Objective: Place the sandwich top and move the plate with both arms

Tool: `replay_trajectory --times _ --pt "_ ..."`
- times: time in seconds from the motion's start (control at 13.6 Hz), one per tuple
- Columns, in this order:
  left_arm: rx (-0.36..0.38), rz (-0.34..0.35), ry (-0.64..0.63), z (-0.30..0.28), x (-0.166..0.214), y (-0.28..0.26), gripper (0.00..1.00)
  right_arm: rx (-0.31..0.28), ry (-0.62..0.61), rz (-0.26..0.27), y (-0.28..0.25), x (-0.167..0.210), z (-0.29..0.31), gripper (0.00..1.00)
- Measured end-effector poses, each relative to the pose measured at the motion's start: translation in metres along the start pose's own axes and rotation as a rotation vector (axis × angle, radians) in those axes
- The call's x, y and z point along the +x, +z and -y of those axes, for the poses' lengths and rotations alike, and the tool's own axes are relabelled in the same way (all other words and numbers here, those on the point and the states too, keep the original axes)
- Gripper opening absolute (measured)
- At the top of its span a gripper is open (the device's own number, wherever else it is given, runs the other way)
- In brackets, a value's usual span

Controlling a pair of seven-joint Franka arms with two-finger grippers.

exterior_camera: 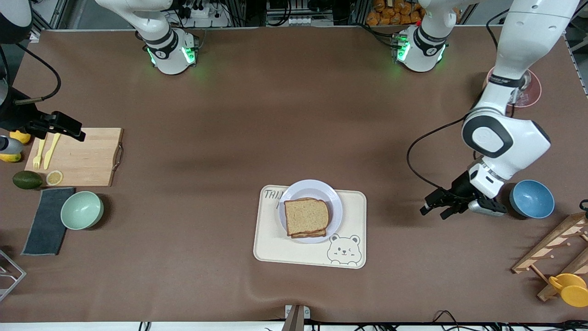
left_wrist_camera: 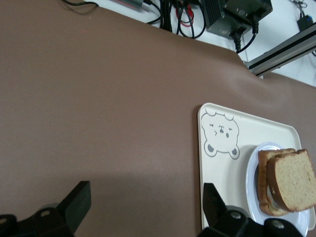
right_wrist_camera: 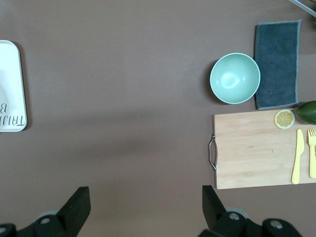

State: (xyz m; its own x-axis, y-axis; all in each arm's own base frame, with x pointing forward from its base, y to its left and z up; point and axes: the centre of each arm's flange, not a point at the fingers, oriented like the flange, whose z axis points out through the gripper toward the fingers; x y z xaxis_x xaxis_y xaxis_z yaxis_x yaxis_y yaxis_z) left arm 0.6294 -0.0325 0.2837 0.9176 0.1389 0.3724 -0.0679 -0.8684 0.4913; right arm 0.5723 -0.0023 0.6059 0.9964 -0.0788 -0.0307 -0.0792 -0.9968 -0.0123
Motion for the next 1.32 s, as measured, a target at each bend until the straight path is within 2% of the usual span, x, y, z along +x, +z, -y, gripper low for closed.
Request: replay_trajectory --times 0.44,0.66,0.81,1.1,1.32 --pt "0.139 0.218 0.056 0.008 0.019 -0.044 1.00 -0.002 0.003 0.020 0.002 -0.002 -0.001 1.00" --pt "0.272 0.370 0.096 0.001 0.037 -0.069 1.00 -0.002 0.004 0.021 0.002 -0.002 -0.001 1.00" --pt "0.349 0.443 0.094 -0.012 0.053 -0.092 1.00 -0.002 0.004 0.021 0.002 -0.002 -0.001 1.00" --pt "0.470 0.512 0.105 -0.058 0.068 -0.128 1.00 -0.002 0.004 0.023 0.002 -0.002 -0.001 1.00" --pt "0.498 0.500 0.091 -0.107 0.065 -0.149 1.00 -0.002 0.004 0.025 0.003 -0.002 -0.001 1.00"
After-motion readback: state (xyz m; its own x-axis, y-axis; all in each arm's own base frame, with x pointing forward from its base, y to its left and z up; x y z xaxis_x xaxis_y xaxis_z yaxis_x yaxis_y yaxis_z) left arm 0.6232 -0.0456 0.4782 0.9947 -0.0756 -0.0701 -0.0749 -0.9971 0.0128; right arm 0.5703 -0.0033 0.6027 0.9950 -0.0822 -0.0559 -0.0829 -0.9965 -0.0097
